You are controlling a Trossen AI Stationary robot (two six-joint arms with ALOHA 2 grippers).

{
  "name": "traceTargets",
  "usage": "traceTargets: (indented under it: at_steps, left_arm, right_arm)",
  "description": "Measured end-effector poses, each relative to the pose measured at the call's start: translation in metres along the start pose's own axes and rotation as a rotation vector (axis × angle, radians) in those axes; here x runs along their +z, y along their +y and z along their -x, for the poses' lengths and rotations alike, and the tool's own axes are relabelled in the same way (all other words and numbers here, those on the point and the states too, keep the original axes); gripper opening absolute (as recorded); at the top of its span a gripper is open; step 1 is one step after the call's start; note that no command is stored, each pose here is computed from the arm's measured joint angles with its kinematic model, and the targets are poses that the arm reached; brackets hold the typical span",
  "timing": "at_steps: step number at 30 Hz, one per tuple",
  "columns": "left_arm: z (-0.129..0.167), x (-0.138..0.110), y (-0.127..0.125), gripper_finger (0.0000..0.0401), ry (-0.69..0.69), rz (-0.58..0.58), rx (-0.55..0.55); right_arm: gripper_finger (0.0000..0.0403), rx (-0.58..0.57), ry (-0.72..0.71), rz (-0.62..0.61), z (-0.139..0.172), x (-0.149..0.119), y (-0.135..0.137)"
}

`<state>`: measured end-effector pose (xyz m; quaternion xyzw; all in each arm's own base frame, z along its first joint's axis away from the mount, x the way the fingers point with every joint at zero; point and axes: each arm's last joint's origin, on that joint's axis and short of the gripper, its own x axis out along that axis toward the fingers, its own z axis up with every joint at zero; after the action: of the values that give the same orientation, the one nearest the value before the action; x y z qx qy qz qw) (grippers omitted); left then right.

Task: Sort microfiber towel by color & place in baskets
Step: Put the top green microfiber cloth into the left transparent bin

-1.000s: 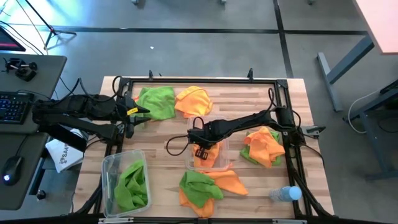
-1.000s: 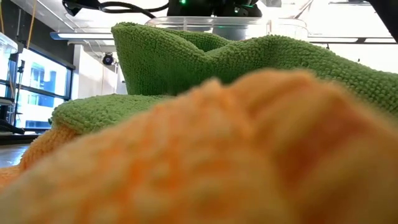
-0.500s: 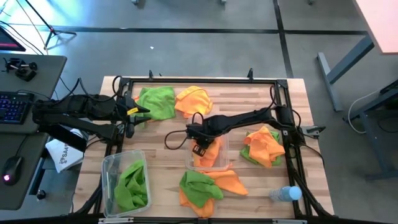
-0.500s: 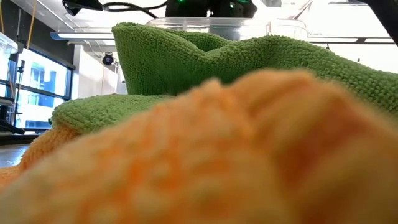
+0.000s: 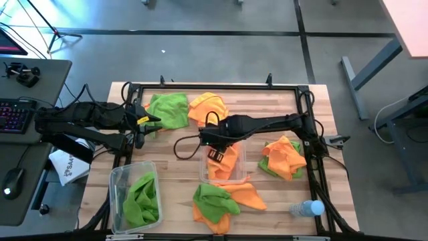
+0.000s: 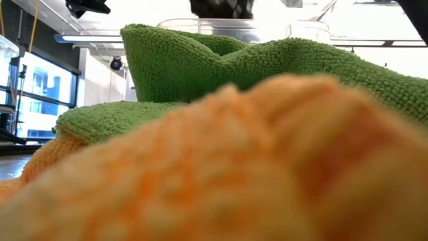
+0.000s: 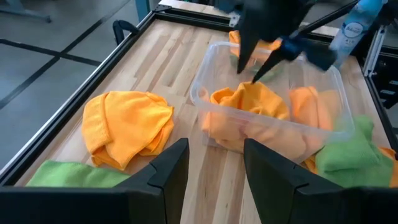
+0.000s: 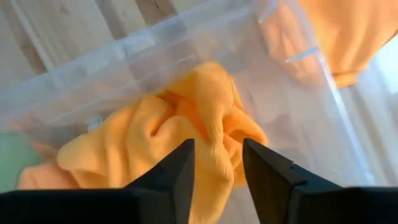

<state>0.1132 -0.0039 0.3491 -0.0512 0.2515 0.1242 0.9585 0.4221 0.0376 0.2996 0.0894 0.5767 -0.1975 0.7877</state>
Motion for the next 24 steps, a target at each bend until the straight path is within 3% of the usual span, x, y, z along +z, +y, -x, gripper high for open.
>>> traceTargets:
  at_steps: [6, 10, 17, 24]
  left_arm:
    - [0.000, 0.000, 0.000, 0.0140, 0.000, 0.003, 0.000]
    - [0.000, 0.000, 0.000, 0.0140, -0.002, 0.052, 0.008]
    - [-0.003, 0.001, -0.001, 0.0140, 0.005, 0.058, 0.015]
    - [-0.010, 0.005, -0.003, 0.0140, -0.009, 0.094, 0.045]
  right_arm:
    - [0.0053, -0.062, -0.019, 0.049, 0.026, -0.014, 0.000]
    - [0.0007, -0.104, -0.010, 0.012, 0.046, -0.030, -0.014]
    - [0.0005, -0.105, -0.196, -0.050, 0.086, -0.066, -0.043]
    - [0.0003, -0.040, -0.406, -0.148, 0.078, -0.114, -0.073]
